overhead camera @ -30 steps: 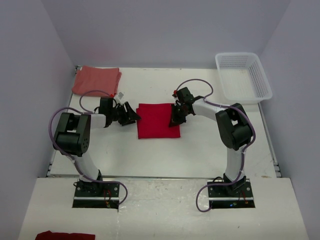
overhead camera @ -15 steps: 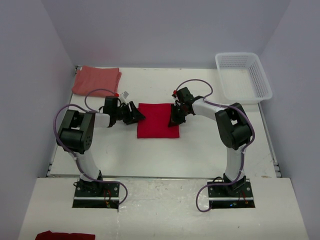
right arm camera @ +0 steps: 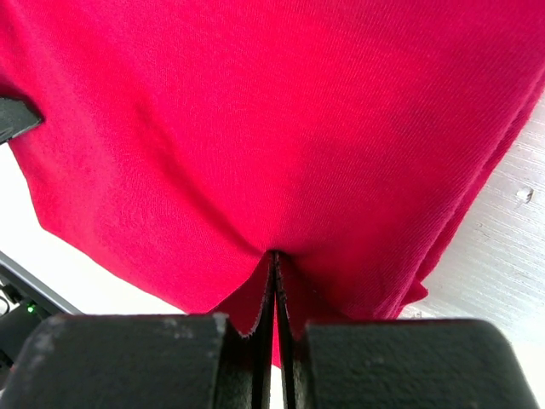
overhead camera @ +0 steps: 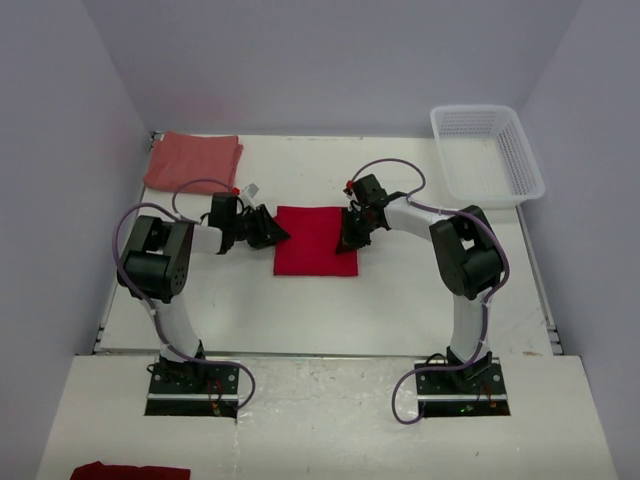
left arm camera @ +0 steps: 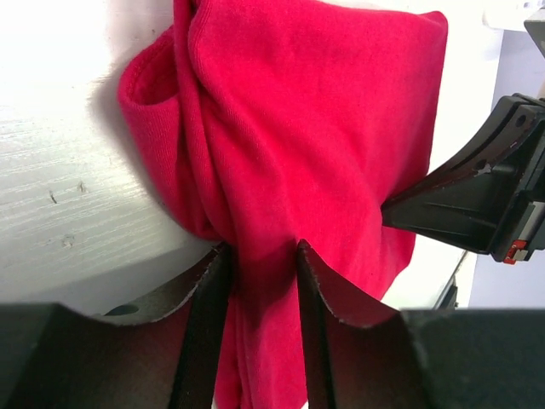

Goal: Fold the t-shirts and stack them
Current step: Put the neatly folded tshirt into the corner of the board with the left arm

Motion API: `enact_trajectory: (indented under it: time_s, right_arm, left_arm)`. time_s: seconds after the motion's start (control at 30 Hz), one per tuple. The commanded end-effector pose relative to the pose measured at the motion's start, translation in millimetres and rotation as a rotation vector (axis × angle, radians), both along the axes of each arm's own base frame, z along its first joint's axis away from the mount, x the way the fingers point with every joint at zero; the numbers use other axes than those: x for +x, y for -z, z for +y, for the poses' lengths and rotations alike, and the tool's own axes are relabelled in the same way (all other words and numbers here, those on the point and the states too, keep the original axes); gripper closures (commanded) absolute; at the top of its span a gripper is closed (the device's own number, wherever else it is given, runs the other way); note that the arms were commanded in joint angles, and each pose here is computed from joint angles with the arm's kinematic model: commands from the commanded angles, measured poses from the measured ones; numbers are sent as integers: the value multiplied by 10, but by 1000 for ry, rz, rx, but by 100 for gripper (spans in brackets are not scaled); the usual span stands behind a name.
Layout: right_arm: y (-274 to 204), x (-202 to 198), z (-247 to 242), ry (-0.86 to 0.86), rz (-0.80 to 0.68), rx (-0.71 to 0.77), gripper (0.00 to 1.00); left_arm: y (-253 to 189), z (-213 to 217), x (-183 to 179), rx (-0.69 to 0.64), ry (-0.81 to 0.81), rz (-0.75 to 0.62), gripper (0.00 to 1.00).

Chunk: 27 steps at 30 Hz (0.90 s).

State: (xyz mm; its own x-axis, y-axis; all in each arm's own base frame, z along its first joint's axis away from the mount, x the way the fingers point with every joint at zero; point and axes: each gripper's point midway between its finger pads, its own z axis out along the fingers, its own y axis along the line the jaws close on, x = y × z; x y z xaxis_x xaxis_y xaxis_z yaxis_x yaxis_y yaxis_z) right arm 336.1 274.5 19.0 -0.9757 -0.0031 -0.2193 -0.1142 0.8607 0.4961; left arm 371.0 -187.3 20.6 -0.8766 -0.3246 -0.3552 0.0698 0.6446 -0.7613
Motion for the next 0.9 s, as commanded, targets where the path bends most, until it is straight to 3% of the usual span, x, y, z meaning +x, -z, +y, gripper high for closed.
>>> enact_trajectory:
  time_s: [0.0,0.27,0.63,0.73,0.87]
  right_arm:
    - [141,-7,6,-5,20,-18,100]
    - [144,-5,0,-6,20,-22,100]
    - [144,-5,0,-7,19,-23,100]
    - [163,0,2,-7,20,-23,100]
    - [173,-5,14,-11,26,-19,100]
  left_arm:
    - [433,83,-222,91,-11,131,61]
    - [475,53,-207,77,1,140,62]
    - [539,-46,-210,9,30,155,71]
    - [525,-74,-189,-9,39,147,77]
    - [500,-99,-132,-18,52,136,100]
